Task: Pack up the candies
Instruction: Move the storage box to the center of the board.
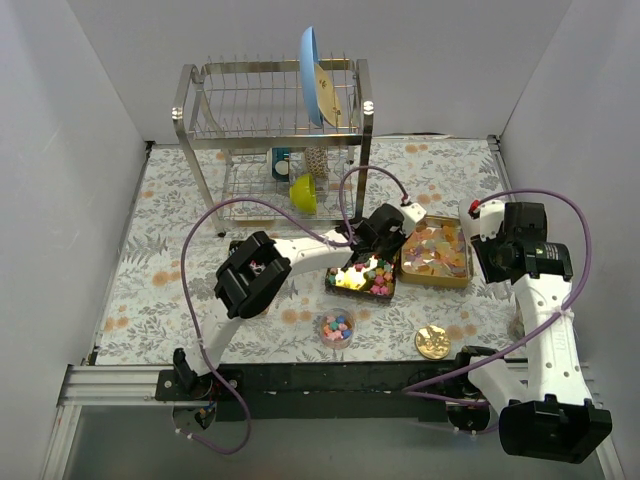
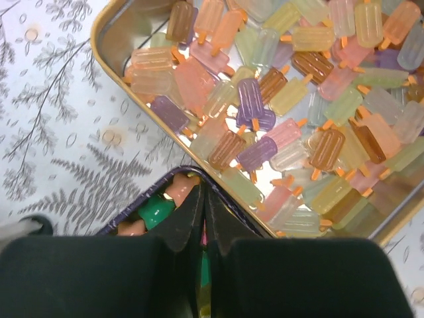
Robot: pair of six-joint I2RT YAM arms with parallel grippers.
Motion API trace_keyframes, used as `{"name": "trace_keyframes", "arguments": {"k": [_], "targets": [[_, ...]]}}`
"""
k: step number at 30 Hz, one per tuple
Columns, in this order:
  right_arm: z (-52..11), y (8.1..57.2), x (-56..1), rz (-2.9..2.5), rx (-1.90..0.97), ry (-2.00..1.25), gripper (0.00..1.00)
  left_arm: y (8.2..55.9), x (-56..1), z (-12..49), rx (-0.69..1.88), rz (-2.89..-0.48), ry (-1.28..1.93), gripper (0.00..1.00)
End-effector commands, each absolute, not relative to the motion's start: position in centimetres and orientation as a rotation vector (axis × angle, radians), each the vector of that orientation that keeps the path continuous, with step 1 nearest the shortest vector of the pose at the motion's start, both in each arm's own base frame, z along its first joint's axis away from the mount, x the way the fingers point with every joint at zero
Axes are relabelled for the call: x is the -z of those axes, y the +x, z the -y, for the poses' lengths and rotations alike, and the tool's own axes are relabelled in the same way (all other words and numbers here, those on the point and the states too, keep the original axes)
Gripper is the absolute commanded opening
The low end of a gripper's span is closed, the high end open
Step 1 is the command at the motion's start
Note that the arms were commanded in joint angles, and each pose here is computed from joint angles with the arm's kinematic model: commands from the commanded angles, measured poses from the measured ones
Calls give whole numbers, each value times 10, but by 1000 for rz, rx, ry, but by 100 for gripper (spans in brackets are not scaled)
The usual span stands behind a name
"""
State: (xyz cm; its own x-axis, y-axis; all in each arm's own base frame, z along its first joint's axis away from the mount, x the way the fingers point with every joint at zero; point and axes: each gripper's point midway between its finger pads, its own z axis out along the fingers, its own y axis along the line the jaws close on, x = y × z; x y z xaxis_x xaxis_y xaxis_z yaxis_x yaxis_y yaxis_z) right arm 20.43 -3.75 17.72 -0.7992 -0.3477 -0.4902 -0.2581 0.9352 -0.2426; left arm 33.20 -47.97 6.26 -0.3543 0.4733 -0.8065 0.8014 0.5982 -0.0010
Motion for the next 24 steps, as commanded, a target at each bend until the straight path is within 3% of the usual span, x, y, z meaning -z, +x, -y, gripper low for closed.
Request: {"name": "trace_keyframes", "arguments": {"k": [1, 6, 10, 12, 14, 15, 17, 18, 24], "targets": [[43, 220, -192, -2479, 263, -411, 1, 338, -89, 514, 625, -2010, 924, 0], [42, 224, -195, -2472, 250, -415, 1, 343, -112, 519, 642, -2016, 870, 1], [38, 228, -198, -2451, 228, -422, 1, 314, -132, 497, 673, -2071, 955, 19], [32, 232, -200, -2435, 183, -445, 1, 299, -172, 480, 703, -2018, 973, 29], [22, 233, -202, -2414, 118, -485, 1, 280, -168, 450, 671, -2046, 1013, 38], [19, 234, -202, -2407, 103, -515, 1, 273, -199, 435, 666, -1985, 1016, 42], [11, 235, -204, -2389, 56, -561, 1, 261, -177, 396, 571, -2059, 1042, 51], [8, 236, -203, -2390, 37, -585, 1, 253, -195, 378, 566, -2034, 1024, 53], [-6, 248, -209, -2353, 17, -682, 1, 263, -155, 232, 263, -2281, 853, 56]]}}
